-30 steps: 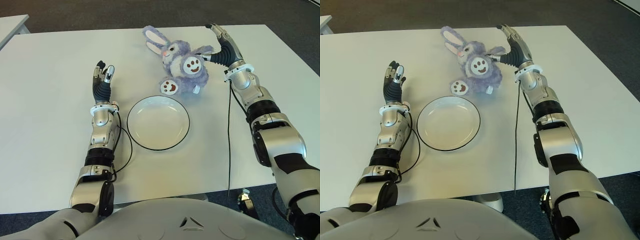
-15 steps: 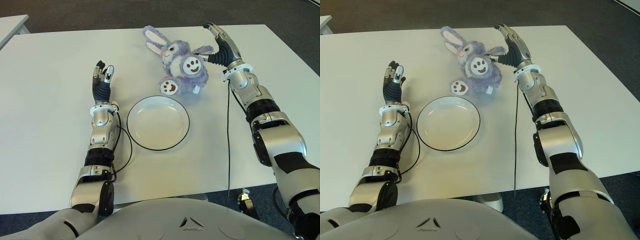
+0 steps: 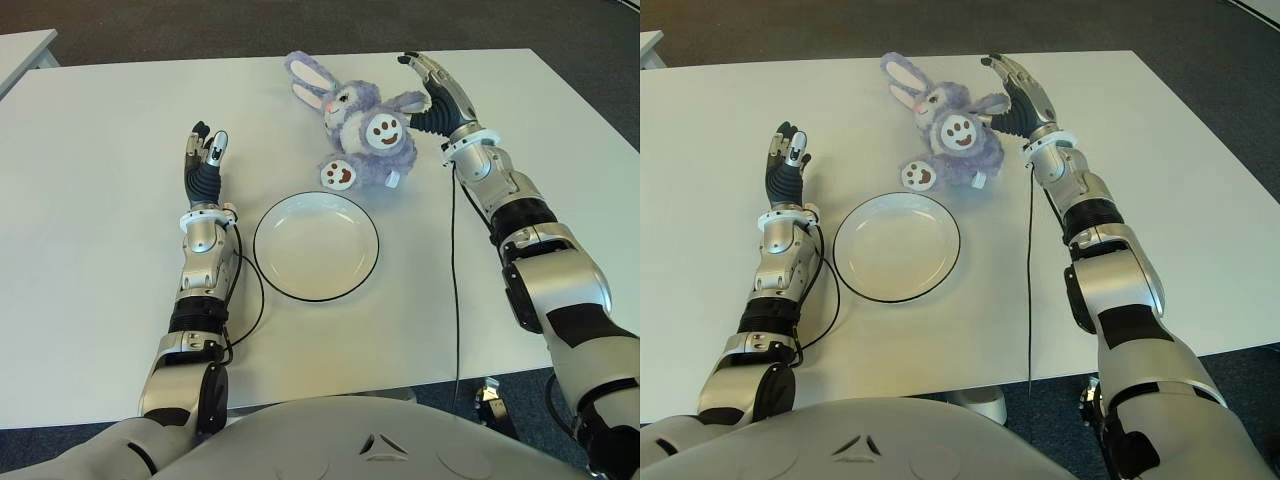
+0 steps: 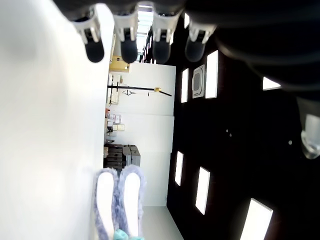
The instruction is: Put the doll into the plate.
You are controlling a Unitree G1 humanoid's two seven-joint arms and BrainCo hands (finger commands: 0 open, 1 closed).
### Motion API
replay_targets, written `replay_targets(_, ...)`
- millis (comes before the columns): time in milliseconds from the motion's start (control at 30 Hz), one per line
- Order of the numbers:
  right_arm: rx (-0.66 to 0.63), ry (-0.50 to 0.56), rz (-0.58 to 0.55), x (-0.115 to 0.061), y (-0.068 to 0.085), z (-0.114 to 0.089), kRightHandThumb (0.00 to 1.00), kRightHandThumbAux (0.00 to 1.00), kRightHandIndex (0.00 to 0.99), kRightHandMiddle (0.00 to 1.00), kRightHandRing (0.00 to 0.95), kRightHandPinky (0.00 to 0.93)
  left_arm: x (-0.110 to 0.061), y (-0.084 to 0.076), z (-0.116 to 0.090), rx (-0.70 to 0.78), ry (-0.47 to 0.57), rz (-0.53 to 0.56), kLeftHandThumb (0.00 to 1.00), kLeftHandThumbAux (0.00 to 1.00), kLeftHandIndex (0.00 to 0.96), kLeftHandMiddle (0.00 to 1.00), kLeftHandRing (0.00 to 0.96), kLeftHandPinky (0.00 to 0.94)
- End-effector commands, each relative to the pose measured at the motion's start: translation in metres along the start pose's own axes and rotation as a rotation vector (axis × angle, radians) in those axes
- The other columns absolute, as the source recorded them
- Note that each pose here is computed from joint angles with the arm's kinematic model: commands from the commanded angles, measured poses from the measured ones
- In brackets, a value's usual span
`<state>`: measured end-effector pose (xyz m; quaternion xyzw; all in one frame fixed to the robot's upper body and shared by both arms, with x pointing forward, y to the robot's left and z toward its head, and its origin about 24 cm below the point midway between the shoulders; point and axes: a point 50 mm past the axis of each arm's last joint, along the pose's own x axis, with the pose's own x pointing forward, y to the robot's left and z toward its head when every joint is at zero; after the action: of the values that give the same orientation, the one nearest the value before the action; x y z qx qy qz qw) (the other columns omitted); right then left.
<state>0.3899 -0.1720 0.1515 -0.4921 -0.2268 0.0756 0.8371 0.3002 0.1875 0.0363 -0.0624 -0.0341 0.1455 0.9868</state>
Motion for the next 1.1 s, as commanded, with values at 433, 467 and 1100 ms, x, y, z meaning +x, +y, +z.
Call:
replay_targets(433, 0.021, -0.045, 0.009, 0.0, 0.012, 0.008, 0.202, 0.582, 0.084, 0.065, 0.056, 0.073, -0.029, 0.009, -0.042, -0.001, 0.174, 0.032, 0.0, 0.407, 0.0, 0.023, 0.002, 0.0)
replay_targets(467, 0.025, -0.047, 0.008, 0.0, 0.012, 0.008, 0.202, 0.583, 0.084, 0.065, 0.056, 0.073, -0.029, 0.009, -0.042, -0.002, 0.173, 0.031, 0.0, 0.407, 0.0, 0.023, 0.002, 0.0)
replay_targets(1100, 0.117, -0.083, 0.002, 0.0, 0.027, 0.021, 0.241, 0.615, 0.118, 0.105, 0.096, 0.123, -0.029, 0.012, -0.042, -0.008, 0.171, 0.027, 0.0, 0.413, 0.0, 0.019, 0.0, 0.0)
